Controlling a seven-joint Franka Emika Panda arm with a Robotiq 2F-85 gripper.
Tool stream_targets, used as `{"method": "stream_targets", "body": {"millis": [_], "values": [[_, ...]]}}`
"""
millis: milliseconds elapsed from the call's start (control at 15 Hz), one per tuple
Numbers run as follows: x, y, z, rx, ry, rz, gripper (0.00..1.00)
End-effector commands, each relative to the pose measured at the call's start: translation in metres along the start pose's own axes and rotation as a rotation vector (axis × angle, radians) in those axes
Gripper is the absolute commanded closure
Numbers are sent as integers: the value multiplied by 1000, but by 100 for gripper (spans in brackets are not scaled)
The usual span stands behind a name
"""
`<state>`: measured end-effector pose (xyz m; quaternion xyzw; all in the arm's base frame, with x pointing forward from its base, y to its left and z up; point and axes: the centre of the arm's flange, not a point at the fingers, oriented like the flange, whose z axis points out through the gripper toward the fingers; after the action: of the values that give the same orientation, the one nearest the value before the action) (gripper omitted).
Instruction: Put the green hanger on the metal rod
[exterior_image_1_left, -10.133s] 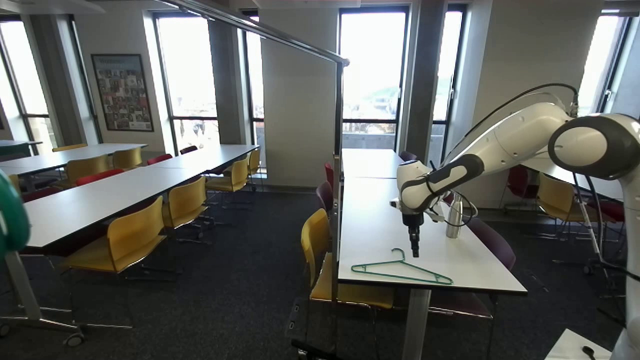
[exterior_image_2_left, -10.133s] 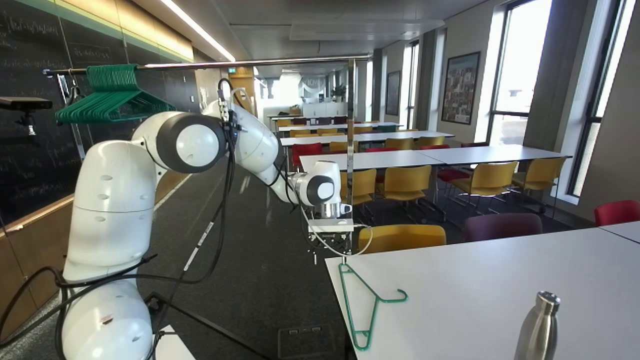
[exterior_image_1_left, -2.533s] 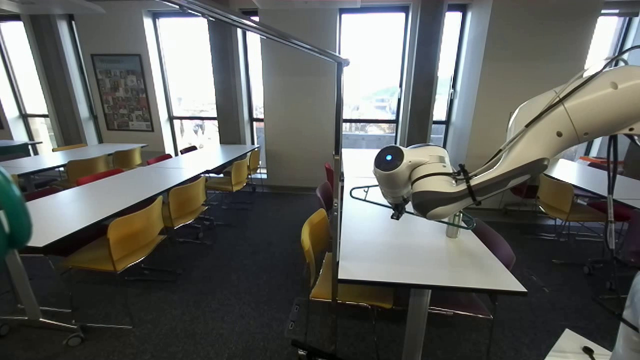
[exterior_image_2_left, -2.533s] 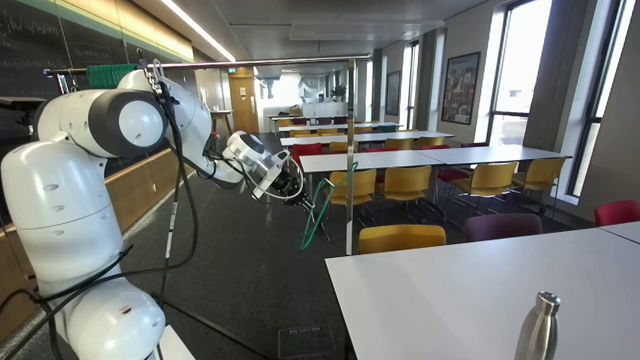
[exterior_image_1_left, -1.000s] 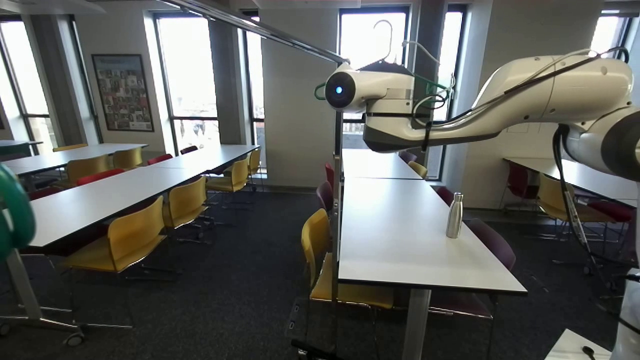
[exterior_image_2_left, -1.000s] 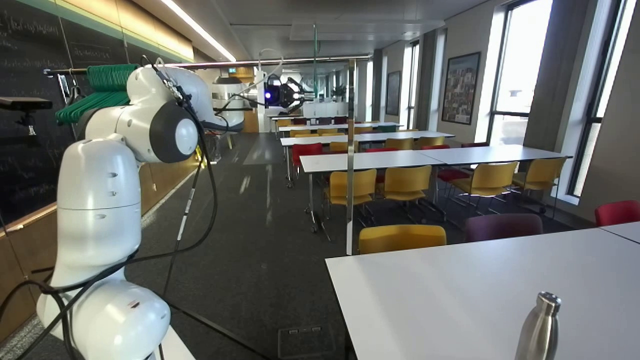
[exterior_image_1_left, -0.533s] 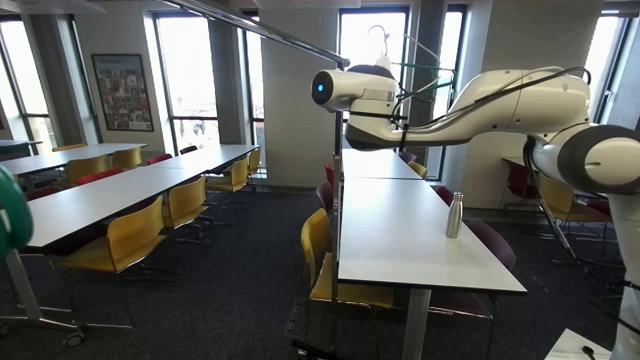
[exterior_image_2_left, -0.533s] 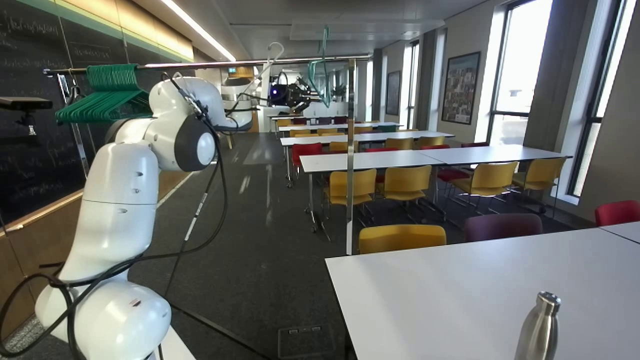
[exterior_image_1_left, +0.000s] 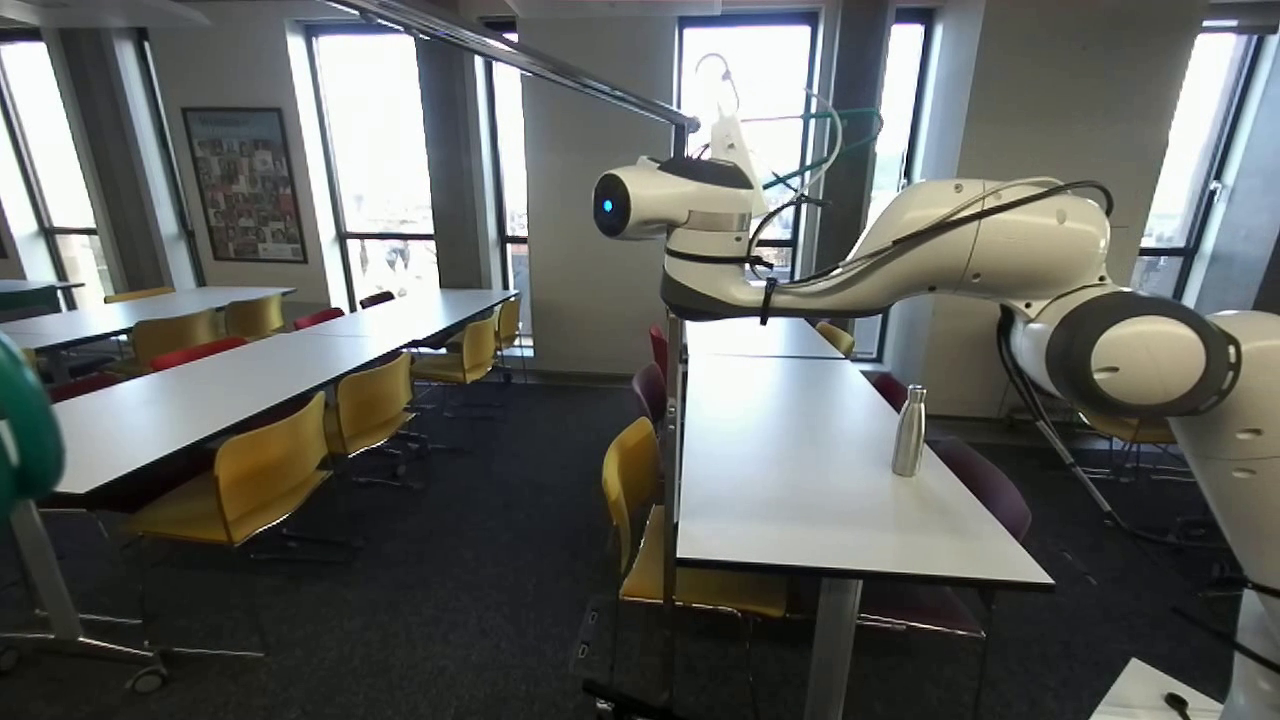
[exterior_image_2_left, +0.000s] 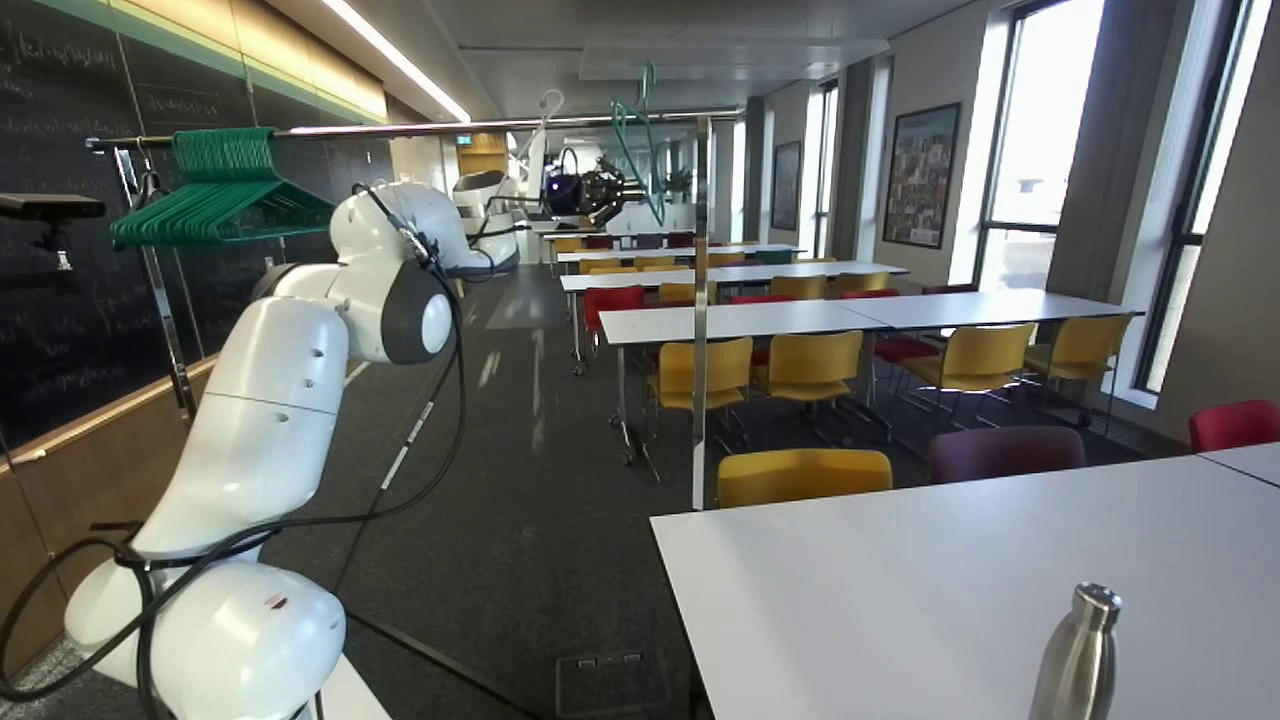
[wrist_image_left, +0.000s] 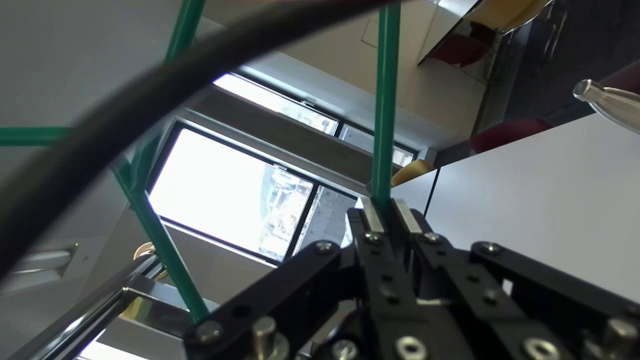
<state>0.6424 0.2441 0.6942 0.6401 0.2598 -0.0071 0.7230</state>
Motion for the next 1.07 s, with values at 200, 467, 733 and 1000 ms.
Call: {"method": "stream_targets", "body": {"millis": [200, 467, 733, 1000], "values": [[22, 28, -17, 48, 100, 9, 98], [33, 22, -15, 179, 255, 24, 98], [33, 24, -11, 243, 307, 17, 98], [25, 34, -13, 227, 295, 55, 98]]}}
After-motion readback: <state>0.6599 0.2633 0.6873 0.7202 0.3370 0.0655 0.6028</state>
